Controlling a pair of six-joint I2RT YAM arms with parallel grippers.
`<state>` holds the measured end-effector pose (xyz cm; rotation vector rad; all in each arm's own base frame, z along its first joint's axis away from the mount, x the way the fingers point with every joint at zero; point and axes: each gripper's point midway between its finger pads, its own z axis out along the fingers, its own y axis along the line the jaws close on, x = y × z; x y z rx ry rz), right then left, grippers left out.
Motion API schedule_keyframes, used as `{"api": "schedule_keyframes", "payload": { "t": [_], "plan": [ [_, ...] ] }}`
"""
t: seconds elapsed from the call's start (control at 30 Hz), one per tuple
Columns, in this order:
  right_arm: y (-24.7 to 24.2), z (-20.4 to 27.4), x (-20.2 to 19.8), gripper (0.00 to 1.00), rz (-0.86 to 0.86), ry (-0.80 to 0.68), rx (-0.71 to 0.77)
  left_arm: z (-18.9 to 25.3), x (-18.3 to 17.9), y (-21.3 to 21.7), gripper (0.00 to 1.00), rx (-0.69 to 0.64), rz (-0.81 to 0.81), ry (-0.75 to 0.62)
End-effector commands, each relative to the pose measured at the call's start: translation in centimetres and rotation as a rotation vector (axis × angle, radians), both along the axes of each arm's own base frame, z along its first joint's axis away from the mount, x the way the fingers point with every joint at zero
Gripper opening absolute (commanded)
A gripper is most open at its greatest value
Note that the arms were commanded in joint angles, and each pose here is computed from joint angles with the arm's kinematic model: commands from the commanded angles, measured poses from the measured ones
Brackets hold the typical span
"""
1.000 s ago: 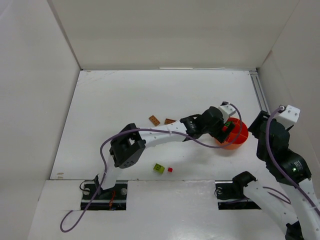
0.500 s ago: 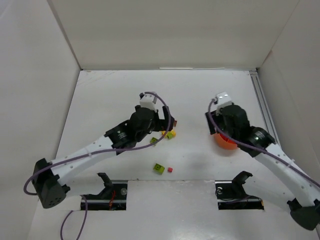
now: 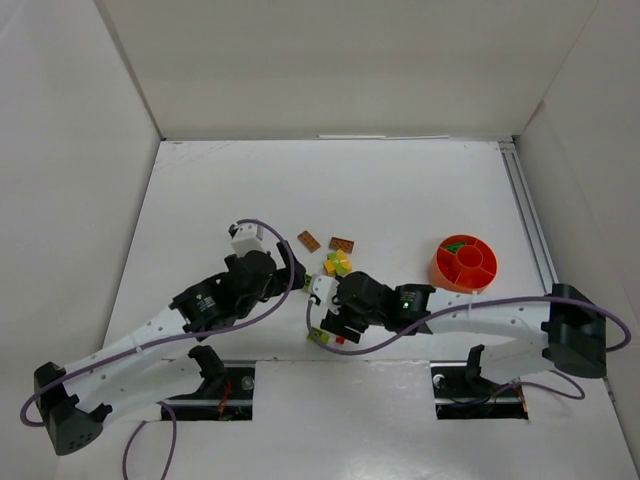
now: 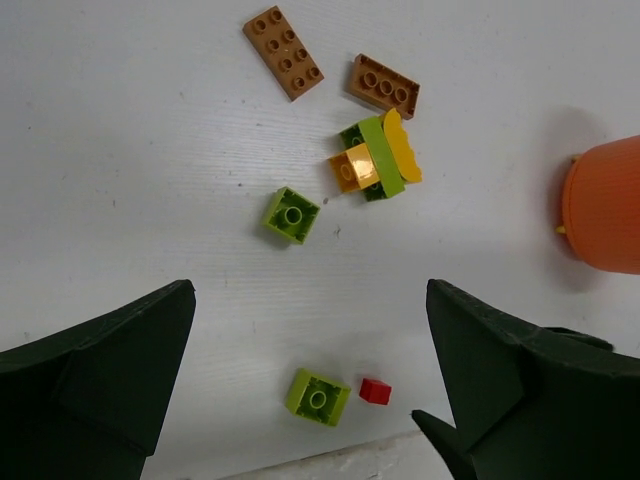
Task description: Sort the legos into containers by color
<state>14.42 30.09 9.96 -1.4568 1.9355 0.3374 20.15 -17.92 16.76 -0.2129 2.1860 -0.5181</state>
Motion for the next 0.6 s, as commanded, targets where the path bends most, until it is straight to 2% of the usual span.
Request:
{"api": "schedule_keyframes", "payload": {
  "t": [0.0,0.17,0.37,0.57],
  "plan": [
    [3.5,0.4,-0.4,0.73,0.066,0.008,0.113,-0.3,-0.2,0.8,1.00,-0.026,0.057,0.016],
    [4.2,-3.2,-1.9,0.71,0.108,0.039,0.036,-0.7,-0.2,0.8,1.00,-0.033,0.067,0.027],
    [4.9,-4.3,-3.1,0.70,0.115,0.088,0.031,-1.7,-0.7,0.4,1.00,-0.027,0.043,0.056],
    [3.0,-5.8,-2.9,0.70,-0.042,0.125,-0.035,-1.7,-0.7,0.5,1.00,-0.043,0.042,0.044]
  ]
}}
